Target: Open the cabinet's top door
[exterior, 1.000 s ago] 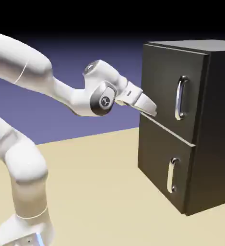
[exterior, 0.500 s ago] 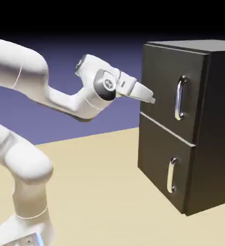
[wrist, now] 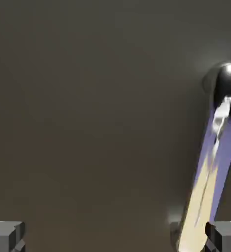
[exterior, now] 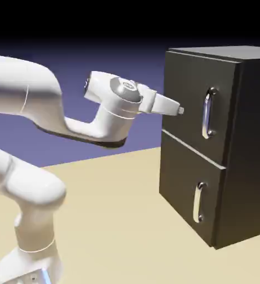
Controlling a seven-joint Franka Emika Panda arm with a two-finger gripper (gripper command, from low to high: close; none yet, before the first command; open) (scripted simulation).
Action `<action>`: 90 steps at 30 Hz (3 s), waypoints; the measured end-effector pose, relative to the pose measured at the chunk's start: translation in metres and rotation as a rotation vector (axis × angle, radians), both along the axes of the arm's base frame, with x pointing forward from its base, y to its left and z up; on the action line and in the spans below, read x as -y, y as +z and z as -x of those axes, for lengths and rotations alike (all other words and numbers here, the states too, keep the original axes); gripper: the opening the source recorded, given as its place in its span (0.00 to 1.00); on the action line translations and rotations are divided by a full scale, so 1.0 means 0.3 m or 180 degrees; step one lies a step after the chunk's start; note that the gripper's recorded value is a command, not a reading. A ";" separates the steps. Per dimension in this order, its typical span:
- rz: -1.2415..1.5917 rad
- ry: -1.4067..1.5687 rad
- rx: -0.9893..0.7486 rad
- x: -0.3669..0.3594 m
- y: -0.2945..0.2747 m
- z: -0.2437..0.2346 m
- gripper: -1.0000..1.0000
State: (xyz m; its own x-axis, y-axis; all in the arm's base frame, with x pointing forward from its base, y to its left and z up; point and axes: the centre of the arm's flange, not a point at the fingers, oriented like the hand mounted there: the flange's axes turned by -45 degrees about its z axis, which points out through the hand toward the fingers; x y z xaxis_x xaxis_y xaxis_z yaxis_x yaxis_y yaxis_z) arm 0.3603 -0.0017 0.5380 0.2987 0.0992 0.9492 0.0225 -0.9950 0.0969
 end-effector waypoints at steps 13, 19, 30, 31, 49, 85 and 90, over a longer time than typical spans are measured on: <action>-0.0168 0.0027 0.0571 0.130 -0.062 -0.042 1.00; -0.0274 0.0087 0.0822 0.195 -0.111 -0.079 1.00; -0.0340 0.0140 0.0960 0.223 -0.145 -0.272 0.00; -0.0332 0.0077 0.0964 0.214 -0.144 -0.250 0.00; -0.0169 -0.0950 0.1009 0.012 -0.145 0.081 0.00; -0.0020 -0.1938 0.1030 -0.273 -0.145 0.321 0.00; 0.0003 -0.2165 0.1033 -0.347 -0.144 0.362 0.00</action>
State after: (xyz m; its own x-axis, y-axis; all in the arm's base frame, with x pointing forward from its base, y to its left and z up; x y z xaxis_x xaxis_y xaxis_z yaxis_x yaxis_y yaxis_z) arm 0.2515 0.1024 0.4947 -0.0004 -0.0064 1.0000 -0.6268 -0.7792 -0.0053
